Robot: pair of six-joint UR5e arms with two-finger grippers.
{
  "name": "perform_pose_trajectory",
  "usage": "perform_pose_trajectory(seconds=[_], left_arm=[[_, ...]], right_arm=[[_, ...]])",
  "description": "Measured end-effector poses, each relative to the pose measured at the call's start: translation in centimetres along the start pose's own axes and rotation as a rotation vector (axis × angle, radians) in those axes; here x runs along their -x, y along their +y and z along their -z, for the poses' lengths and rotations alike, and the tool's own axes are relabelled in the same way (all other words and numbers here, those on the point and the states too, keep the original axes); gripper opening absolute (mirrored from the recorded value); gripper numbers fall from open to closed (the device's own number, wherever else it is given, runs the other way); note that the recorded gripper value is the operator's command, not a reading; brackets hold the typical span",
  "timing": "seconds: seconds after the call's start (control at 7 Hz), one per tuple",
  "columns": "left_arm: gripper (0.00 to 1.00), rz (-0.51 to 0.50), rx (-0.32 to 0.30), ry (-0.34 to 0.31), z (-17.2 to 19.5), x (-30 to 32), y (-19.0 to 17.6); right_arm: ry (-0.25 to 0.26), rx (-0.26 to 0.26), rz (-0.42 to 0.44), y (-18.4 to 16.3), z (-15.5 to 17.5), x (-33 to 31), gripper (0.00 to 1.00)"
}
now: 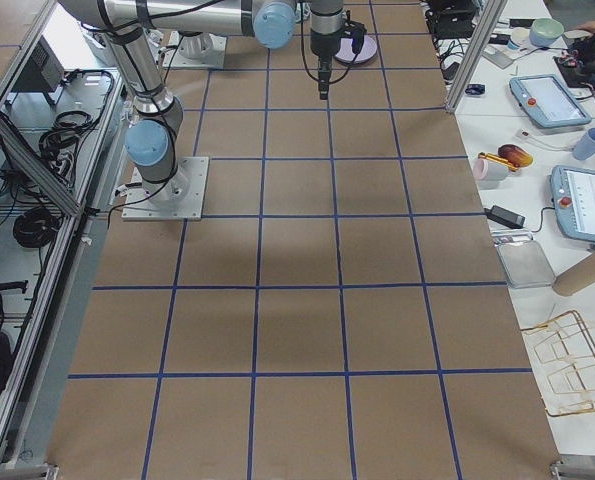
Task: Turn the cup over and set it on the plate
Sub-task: 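Lower the left gripper over the cup's open end and close on it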
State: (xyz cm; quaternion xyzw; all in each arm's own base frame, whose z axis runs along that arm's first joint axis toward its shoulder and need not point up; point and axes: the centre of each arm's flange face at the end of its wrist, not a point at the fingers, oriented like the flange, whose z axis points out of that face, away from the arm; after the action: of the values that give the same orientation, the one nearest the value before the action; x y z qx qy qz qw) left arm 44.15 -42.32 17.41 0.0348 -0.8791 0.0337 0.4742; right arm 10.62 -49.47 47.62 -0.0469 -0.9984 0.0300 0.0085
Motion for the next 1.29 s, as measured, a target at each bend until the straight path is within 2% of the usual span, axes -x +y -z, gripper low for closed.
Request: perform_pose_trajectory(seconds=[0.29,0.71,1.0,1.14,1.29], left_arm=[[1.0,-0.035,-0.01,0.045,-1.1,1.3,-0.1],[1.0,-0.029,0.007,0.13,-2.7,2.2,0.5],[0.99,-0.039,0.012,0.156,-3.5,2.9,0.6],[0.95,-0.047,0.015,0.167,-3.8,3.1,0.6],[0.95,-0.054,0.018,0.177,-4.1,3.2,0.5]], right_arm=[[0.0,0.001,0.0,0.0,-0.1,0.0,1.0],[0.0,0.001,0.0,0.0,-0.1,0.0,1.0],[0.0,0.001,0.0,0.0,-0.1,0.0,1.0],[0.0,0.001,0.0,0.0,-0.1,0.0,1.0],[0.0,0.001,0.0,0.0,-0.1,0.0,1.0]])
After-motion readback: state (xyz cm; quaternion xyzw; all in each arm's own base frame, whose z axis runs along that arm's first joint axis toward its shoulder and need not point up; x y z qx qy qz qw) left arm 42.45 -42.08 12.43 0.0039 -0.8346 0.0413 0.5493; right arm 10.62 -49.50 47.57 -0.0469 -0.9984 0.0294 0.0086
